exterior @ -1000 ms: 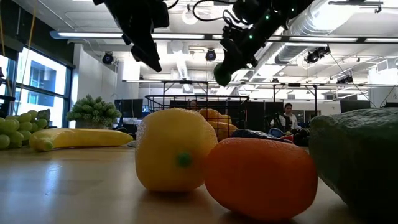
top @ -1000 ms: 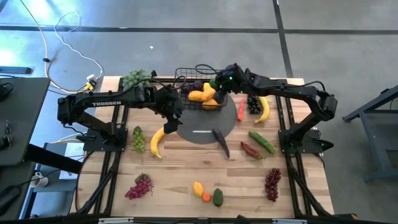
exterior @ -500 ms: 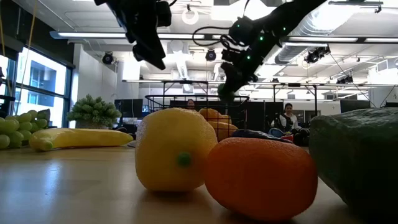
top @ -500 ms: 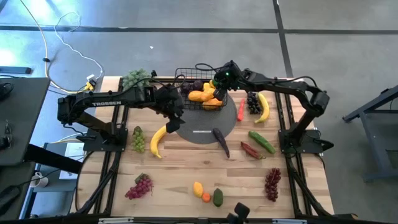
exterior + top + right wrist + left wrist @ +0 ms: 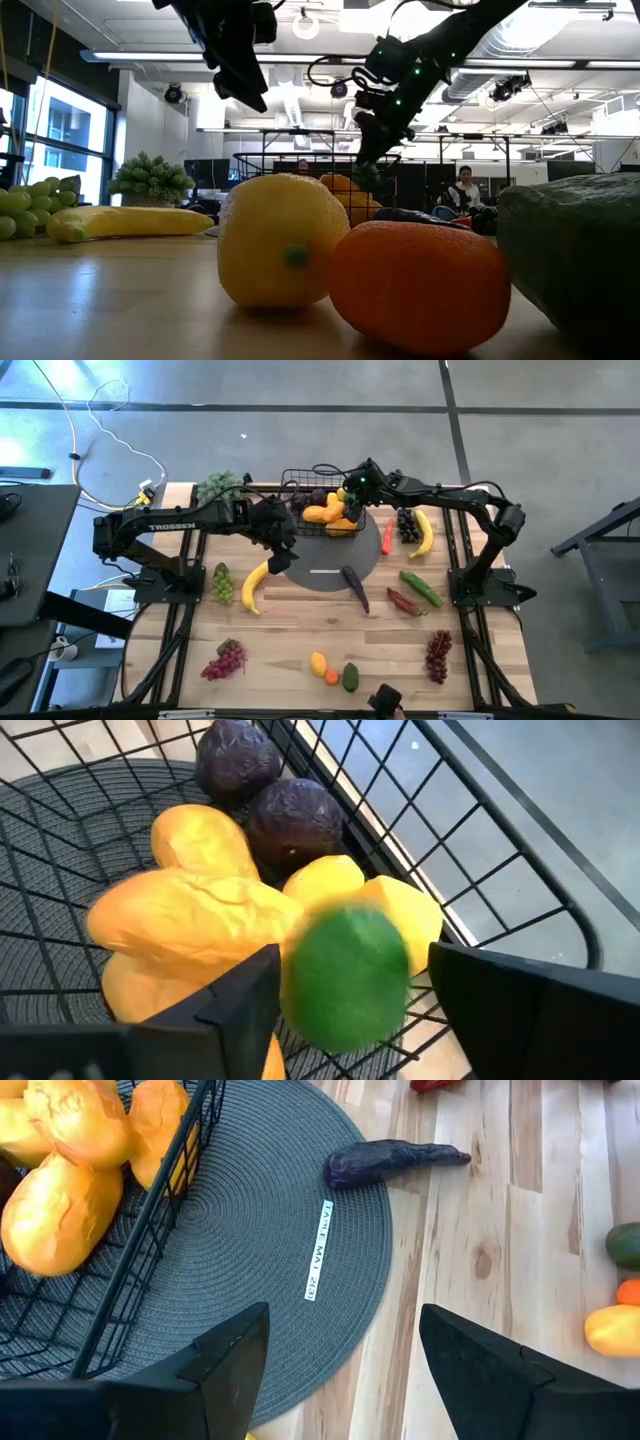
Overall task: Build produce basket
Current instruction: Put the lime into the black wire basket, then put the lemon into the black wire basket
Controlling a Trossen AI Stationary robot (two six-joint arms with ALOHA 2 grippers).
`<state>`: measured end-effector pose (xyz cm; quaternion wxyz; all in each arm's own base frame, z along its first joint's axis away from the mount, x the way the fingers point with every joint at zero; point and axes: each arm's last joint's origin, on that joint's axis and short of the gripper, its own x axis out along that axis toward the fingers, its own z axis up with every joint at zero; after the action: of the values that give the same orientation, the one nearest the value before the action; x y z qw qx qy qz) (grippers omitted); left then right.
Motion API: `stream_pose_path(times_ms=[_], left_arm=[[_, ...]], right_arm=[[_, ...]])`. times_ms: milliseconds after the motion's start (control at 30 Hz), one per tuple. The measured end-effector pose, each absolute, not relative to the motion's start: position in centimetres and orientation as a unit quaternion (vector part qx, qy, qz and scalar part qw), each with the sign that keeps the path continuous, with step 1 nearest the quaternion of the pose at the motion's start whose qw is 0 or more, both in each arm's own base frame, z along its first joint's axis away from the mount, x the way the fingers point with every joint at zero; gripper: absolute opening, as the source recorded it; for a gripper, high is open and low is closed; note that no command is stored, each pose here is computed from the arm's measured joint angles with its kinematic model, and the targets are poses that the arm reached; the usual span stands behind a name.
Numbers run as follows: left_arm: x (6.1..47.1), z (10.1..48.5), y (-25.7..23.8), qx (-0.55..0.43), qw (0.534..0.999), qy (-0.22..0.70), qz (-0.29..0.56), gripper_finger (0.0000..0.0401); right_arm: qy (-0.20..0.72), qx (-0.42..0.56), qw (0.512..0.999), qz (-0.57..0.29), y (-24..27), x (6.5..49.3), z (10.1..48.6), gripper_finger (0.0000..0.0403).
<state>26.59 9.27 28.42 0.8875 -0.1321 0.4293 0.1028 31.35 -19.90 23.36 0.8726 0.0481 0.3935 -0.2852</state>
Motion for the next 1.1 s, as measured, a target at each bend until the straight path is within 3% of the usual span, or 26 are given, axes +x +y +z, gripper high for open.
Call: stream_pose_path(times_ms=[367, 733, 1100], left_arm=[[26.6, 28.4, 9.3, -0.130, 0.887, 0.430, 0.106, 0.0254], [26.6, 28.4, 9.2, -0.150, 0.883, 0.430, 0.115, 0.0286], [27.4, 28.4, 6.4, -0.066, 0.894, 0.441, 0.034, 0.0286]], right_arm=[[0.393, 0.046, 0.867, -0.303, -19.8, 31.0, 24.2, 0.0249], [0.390, 0.120, 0.854, -0.323, -18.8, 31.0, 27.5, 0.0250], [0.366, 0.211, 0.842, -0.335, -16.2, 32.3, 29.1, 0.0250]])
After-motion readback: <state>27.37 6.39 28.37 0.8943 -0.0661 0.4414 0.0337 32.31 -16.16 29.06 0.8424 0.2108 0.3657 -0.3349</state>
